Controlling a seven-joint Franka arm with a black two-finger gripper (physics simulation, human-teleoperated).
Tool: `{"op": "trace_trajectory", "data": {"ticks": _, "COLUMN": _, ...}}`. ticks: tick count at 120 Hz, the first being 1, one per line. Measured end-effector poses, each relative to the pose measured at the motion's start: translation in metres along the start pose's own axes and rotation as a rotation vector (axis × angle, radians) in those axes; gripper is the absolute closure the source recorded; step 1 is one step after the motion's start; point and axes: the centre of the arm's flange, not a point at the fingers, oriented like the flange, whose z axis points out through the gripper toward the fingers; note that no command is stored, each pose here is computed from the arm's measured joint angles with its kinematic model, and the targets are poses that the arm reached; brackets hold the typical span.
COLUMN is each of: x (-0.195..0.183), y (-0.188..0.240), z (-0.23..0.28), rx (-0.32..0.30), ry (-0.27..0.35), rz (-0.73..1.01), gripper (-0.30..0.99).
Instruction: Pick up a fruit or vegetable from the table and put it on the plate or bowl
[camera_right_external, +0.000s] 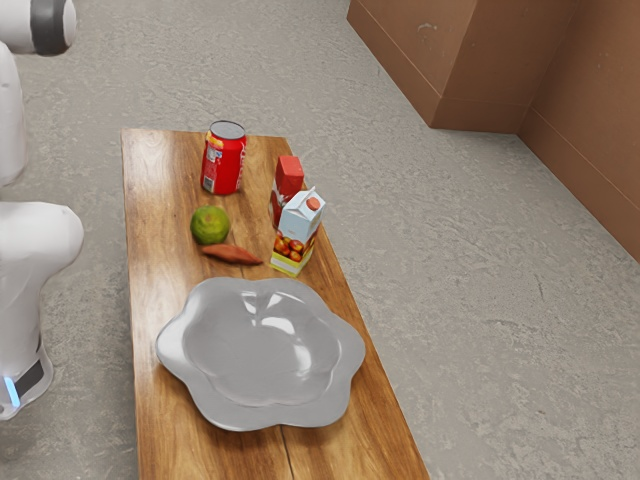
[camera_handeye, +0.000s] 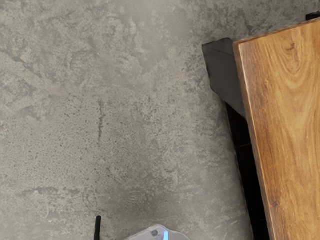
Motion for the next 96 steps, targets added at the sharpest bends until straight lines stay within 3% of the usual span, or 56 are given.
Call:
{"op": "trace_trajectory", "data": {"ticks": 13, "x": 0.011, "y": 0.002, "z": -0.009, "rx": 0.014, "ry": 0.103, "rz": 0.033, "gripper": 0.02}}
{"op": "trace_trajectory", "data": {"ticks": 31, "x": 0.015, "y": 0.001, "z": -0.021, "rx": 0.029, "ry": 0.188, "rz": 0.062, "gripper": 0.02}}
{"op": "trace_trajectory", "data": {"ticks": 33, "x": 0.002, "y": 0.003, "z": -0.035, "rx": 0.039, "ry": 0.225, "rz": 0.062, "gripper": 0.02}}
{"op": "trace_trajectory", "data": {"ticks": 39, "x": -0.094, "y": 0.03, "z": -0.11, "rx": 0.095, "ry": 0.427, "rz": 0.06, "gripper": 0.02}}
{"op": "trace_trajectory", "data": {"ticks": 43, "x": -0.15, "y": 0.055, "z": -0.138, "rx": 0.122, "ry": 0.522, "rz": 0.079, "gripper": 0.02}}
{"op": "trace_trajectory", "data": {"ticks": 48, "x": -0.196, "y": 0.15, "z": -0.147, "rx": 0.134, "ry": 0.576, "rz": 0.301, "gripper": 0.02}}
{"op": "trace_trajectory", "data": {"ticks": 52, "x": -0.233, "y": 0.231, "z": -0.138, "rx": 0.13, "ry": 0.569, "rz": 0.53, "gripper": 0.02}}
{"op": "trace_trajectory", "data": {"ticks": 57, "x": -0.275, "y": 0.296, "z": -0.121, "rx": 0.129, "ry": 0.532, "rz": 0.745, "gripper": 0.02}}
{"op": "trace_trajectory", "data": {"ticks": 64, "x": -0.321, "y": 0.361, "z": -0.081, "rx": 0.151, "ry": 0.436, "rz": 0.974, "gripper": 0.02}}
{"op": "trace_trajectory", "data": {"ticks": 71, "x": -0.382, "y": 0.404, "z": -0.013, "rx": 0.226, "ry": 0.334, "rz": 1.169, "gripper": 0.02}}
{"op": "trace_trajectory", "data": {"ticks": 78, "x": -0.427, "y": 0.405, "z": 0.077, "rx": 0.294, "ry": 0.239, "rz": 1.332, "gripper": 0.02}}
{"op": "trace_trajectory", "data": {"ticks": 82, "x": -0.437, "y": 0.389, "z": 0.121, "rx": 0.31, "ry": 0.22, "rz": 1.382, "gripper": 0.02}}
{"op": "trace_trajectory", "data": {"ticks": 96, "x": -0.444, "y": 0.333, "z": 0.193, "rx": 0.267, "ry": 0.325, "rz": 1.409, "gripper": 0.02}}
